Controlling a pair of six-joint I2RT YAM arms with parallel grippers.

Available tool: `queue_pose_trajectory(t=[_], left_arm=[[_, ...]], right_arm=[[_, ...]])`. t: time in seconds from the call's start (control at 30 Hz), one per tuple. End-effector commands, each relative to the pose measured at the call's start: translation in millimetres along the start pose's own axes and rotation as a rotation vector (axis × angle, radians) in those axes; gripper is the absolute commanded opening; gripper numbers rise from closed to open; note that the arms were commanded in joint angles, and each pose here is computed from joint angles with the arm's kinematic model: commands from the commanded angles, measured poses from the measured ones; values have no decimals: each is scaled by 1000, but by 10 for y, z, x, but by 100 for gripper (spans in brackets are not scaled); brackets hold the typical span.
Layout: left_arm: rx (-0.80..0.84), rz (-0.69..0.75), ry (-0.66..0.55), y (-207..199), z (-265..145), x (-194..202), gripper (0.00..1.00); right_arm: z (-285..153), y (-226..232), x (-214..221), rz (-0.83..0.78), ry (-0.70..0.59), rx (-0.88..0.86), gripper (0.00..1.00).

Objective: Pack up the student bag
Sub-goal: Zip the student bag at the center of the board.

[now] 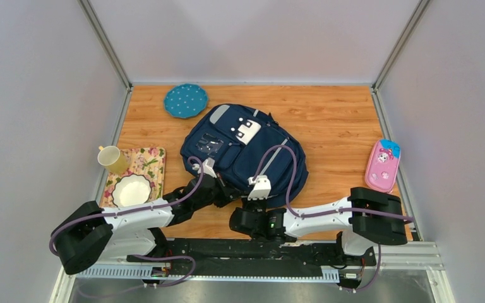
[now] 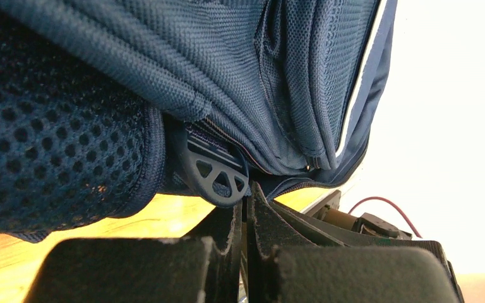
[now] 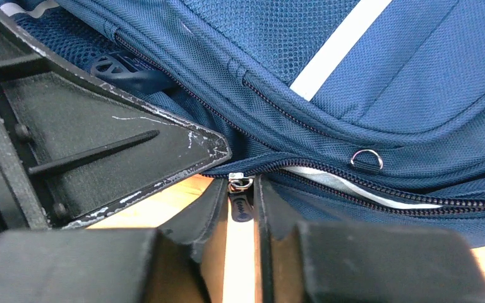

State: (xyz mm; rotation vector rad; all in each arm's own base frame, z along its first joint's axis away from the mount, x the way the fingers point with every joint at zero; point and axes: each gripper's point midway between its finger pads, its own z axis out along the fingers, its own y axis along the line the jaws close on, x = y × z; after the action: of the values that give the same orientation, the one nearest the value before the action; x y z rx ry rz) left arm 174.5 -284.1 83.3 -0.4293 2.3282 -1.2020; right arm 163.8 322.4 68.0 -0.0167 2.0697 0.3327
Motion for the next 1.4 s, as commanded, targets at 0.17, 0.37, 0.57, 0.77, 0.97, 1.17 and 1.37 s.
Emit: queue_pose_trajectory(t=[0.17,0.37,0.57,0.77,0.97,1.17,1.37], left_arm=[[245,45,82,-707,-213,97,0],[225,89,73,-646,-188,79,0],[204,117,61,-605,-190,44,0],[227,119,73,-624,-203,65,0],[282,116,92,-724,-230,102,0],[323,99,129,-828,-240,160,0],[349,98,135,-901,-247,162,0]], right_arm=[[-108,-22,-340,85,-5,-63,0],[-283,8,-275,68,103,-184,2],[-406,157,-137,29,257,-321,4],[-403,52,-146,80,283,-302,12],[-279,43,-134,111,352,-289,16],[-210,147,-143,95,367,-279,11],[-128,3,-98,79,364,-181,0]])
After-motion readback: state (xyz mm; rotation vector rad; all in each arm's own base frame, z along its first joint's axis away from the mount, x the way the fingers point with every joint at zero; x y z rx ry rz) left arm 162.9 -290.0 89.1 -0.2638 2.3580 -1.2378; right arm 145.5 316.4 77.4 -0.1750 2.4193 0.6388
